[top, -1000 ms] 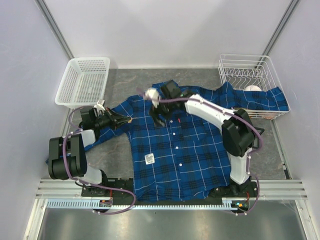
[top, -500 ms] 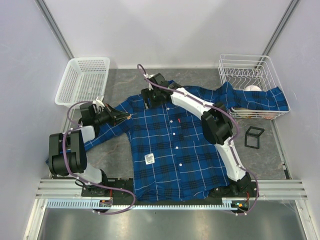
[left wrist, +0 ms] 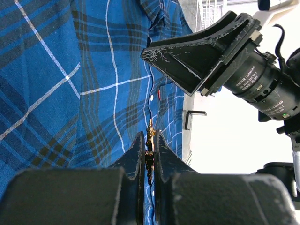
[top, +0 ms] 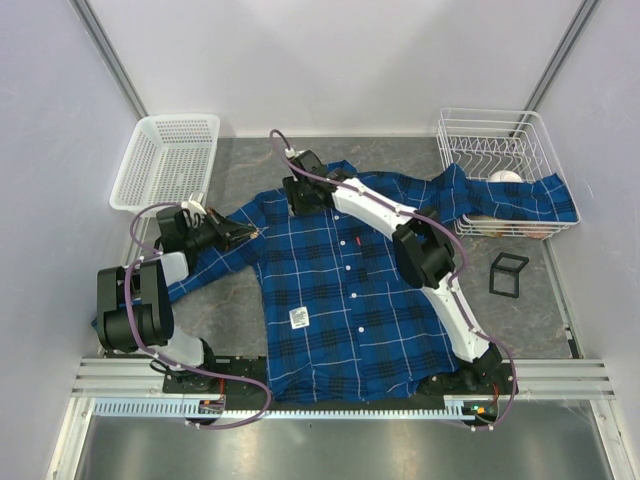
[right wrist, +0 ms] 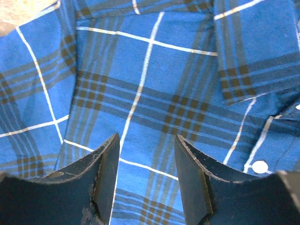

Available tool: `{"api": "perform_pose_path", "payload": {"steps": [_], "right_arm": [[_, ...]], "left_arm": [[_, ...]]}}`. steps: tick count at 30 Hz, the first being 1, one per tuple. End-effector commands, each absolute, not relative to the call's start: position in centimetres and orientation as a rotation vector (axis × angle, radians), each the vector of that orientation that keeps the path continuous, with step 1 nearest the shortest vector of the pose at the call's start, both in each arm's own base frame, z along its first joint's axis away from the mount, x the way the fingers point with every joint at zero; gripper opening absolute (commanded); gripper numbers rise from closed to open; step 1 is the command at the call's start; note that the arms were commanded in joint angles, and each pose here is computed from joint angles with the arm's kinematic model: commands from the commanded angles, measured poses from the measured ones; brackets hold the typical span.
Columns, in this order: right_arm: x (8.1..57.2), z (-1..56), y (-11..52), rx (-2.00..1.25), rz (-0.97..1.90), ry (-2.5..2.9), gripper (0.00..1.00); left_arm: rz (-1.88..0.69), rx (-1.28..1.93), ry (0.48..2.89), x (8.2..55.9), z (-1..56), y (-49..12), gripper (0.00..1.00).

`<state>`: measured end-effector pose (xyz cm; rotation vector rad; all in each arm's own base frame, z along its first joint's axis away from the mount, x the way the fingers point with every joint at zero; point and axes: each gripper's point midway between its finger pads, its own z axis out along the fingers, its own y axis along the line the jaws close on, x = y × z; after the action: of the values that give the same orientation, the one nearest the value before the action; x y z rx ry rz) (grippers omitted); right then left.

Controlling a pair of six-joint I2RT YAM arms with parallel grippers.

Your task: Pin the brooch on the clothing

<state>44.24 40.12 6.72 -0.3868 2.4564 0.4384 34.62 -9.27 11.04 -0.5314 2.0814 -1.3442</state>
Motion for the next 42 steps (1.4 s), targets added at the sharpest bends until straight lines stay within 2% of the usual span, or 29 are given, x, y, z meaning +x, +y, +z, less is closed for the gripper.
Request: {"api": "perform_pose_path", "payload": {"steps": [1, 13, 16, 17, 19, 20, 22, 23, 31, 37, 42], "right_arm": [[44.7, 7.0, 42.0, -0.350, 0.420, 2.409, 0.57], [44.1, 3.2, 42.7, -0.399, 0.303, 2.420, 0.47], [43.9, 1.8, 42.3, -0.412, 0.272, 2.440, 0.41], [43.7, 1.6, 42.3, -0.418, 0.273, 2.447, 0.33], [43.2, 1.0, 41.9, -0.433, 0.261, 2.470, 0.25], [43.1, 1.0, 41.8, -0.443, 0.263, 2.475, 0.15], [42.7, 1.2, 41.7, -0.456, 0.276, 2.484, 0.03], [42.9, 1.5, 41.6, -0.464, 0.278, 2.479, 0.00], [45.3, 8.2, 43.2, -0.491, 0.428, 2.302, 0.00], [44.6, 12.6, 43.9, -0.492, 0.533, 2.235, 0.00], [44.4, 12.8, 42.8, -0.464, 0.574, 2.253, 0.00]], "left_arm": [[-1.297, -0.481, 2.062, 35.0, 10.8, -8.8, 0.02], [-1.292, -0.500, 2.083, 35.3, 10.2, -8.7, 0.02], [-1.280, -0.501, 2.094, 35.4, 9.9, -8.6, 0.02], [-1.279, -0.501, 2.100, 35.4, 9.7, -8.6, 0.02], [-1.261, -0.499, 2.119, 35.6, 9.3, -8.5, 0.02], [-1.259, -0.506, 2.129, 35.6, 9.0, -8.4, 0.02], [-1.256, -0.498, 2.130, 36.1, 9.0, -8.3, 0.02], [-1.261, -0.492, 2.130, 36.2, 9.0, -8.5, 0.02], [-1.326, -0.476, 2.093, 37.3, 9.5, -9.1, 0.02], [-1.345, -0.412, 2.060, 37.5, 10.3, -9.7, 0.02], [-1.389, -0.358, 2.031, 38.5, 10.4, -10.7, 0.02]]}}
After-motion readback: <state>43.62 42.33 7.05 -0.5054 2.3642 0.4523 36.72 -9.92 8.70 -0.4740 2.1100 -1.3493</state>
